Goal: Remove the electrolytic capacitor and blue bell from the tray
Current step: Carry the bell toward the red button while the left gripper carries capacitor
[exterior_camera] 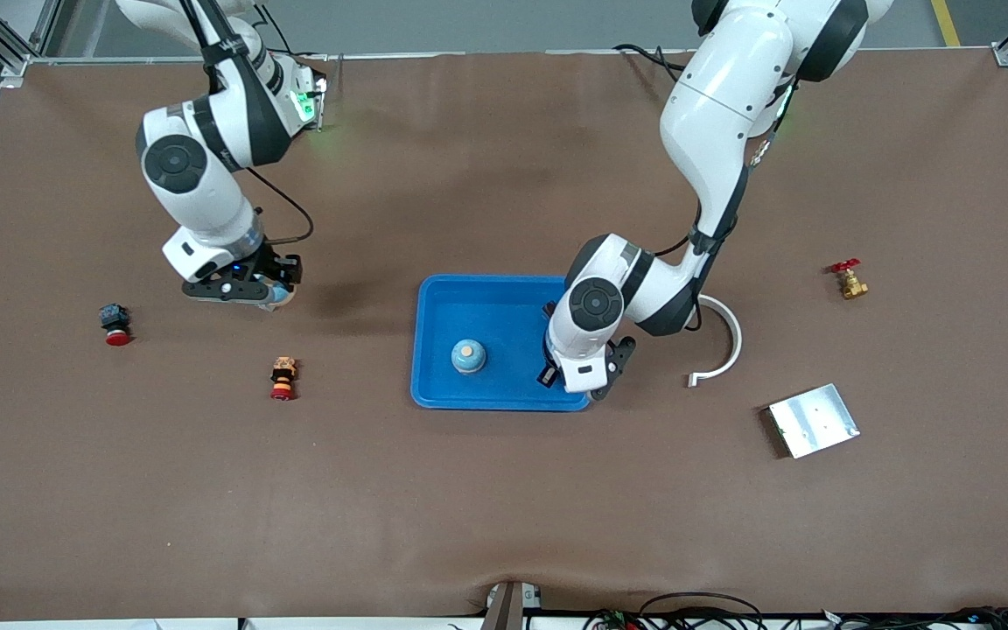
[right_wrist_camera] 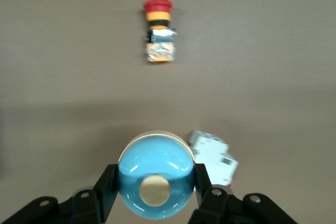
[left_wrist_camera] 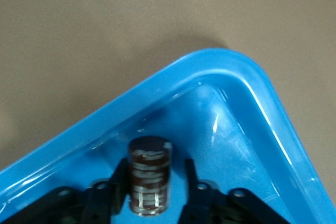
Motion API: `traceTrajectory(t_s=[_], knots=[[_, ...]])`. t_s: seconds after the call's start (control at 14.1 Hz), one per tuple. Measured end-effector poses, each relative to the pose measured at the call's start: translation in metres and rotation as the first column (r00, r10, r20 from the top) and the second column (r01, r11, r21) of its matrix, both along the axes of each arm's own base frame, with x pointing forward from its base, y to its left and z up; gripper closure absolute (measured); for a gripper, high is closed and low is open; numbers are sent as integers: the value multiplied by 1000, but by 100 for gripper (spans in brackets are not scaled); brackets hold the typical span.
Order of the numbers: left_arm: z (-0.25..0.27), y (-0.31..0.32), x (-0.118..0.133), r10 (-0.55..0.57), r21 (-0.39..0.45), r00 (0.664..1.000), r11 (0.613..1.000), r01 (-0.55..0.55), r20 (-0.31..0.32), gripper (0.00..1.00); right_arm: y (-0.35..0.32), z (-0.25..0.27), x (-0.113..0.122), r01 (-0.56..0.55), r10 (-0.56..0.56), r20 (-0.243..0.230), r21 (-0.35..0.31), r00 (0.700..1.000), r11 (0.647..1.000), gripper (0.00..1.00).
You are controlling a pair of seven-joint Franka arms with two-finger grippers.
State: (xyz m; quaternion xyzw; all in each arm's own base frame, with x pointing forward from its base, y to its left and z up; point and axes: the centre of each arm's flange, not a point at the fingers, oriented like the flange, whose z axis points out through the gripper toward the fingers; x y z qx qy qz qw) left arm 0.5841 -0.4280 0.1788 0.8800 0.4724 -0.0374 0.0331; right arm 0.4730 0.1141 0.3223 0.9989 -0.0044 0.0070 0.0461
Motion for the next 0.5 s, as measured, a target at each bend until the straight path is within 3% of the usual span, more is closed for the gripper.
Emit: traceTrajectory(t_s=[0.07, 0.5], knots=[[1, 0, 0, 0, -1, 1000, 1000, 0, 2, 67, -19, 0, -3, -18, 18, -8, 0, 1000, 1000, 37], [11, -1, 7, 5, -12, 1000, 1000, -5, 19, 67, -144, 1, -26, -140, 141, -32, 28, 989, 990, 37]])
